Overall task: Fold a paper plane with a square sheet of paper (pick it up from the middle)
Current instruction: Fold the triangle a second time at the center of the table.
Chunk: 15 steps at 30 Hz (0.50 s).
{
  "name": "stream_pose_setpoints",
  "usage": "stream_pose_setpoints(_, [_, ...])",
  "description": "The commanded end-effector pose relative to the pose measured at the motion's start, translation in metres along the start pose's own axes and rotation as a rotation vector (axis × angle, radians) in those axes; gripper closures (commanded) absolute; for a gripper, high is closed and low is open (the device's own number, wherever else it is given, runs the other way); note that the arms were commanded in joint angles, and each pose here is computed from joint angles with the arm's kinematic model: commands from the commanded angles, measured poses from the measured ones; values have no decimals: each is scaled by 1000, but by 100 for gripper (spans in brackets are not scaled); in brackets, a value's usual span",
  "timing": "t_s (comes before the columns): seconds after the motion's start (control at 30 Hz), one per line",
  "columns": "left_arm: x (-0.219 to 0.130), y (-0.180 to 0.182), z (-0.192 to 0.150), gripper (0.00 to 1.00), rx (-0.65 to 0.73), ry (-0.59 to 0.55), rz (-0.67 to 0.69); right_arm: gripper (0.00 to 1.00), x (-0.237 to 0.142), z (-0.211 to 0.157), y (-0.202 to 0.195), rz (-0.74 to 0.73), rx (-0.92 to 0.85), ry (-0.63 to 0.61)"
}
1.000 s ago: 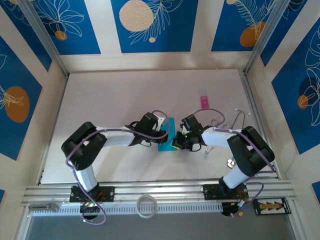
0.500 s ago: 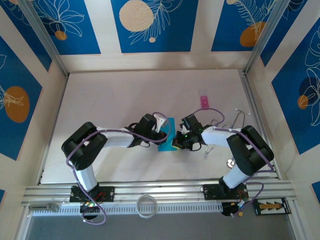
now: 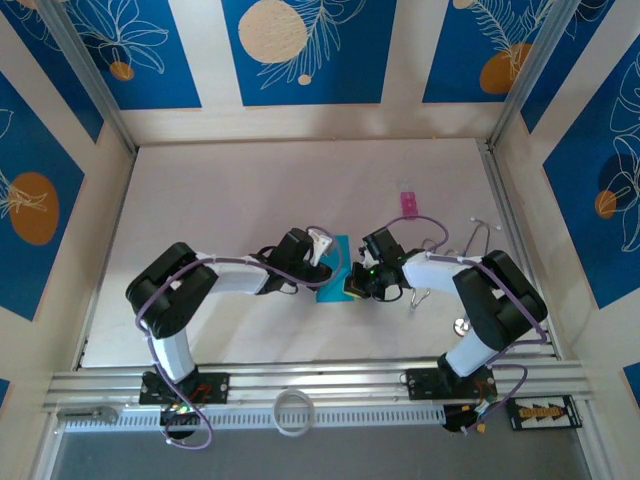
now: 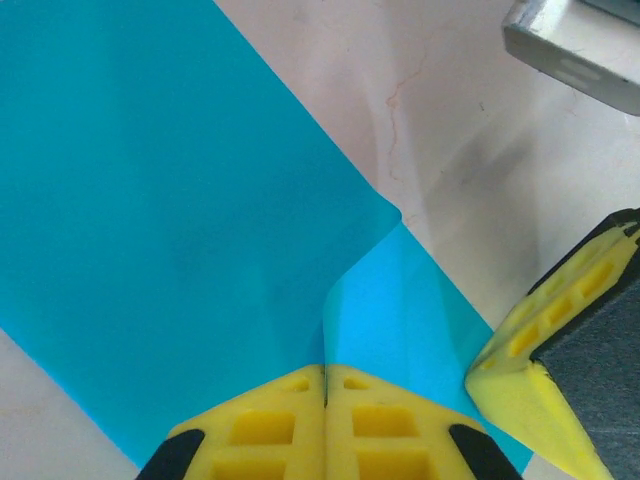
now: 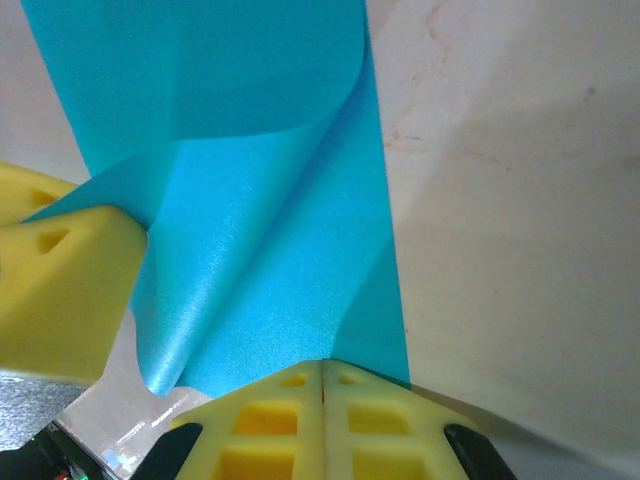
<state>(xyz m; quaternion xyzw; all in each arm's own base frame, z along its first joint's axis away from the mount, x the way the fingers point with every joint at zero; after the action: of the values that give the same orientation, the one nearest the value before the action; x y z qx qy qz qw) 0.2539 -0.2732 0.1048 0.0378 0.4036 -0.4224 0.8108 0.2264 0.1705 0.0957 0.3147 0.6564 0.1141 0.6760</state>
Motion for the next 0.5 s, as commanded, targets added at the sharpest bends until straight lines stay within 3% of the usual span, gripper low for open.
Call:
stream_pose_setpoints(0.0, [3, 8, -2, 100, 32, 6, 40, 98, 4, -4, -12, -69, 21, 40])
stream_pose_setpoints(0.47, [5, 11, -4, 100, -12, 42, 70, 98, 4, -4, -11, -71, 20, 42])
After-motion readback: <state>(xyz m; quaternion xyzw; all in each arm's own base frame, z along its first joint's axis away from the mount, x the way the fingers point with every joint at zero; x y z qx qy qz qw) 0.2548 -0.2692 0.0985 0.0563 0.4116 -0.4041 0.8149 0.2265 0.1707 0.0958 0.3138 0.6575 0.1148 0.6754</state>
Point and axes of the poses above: each hand's point on the last joint's axis, 136 mm out from that joint toward the fingers, its own x axis out along the fingers, its own y axis along the line the jaws close on, z = x × y, the point moved 10 cm from there along -x, back along the fingers, and after that the axes turned 7 degrees about x, right-handed, at the moved point
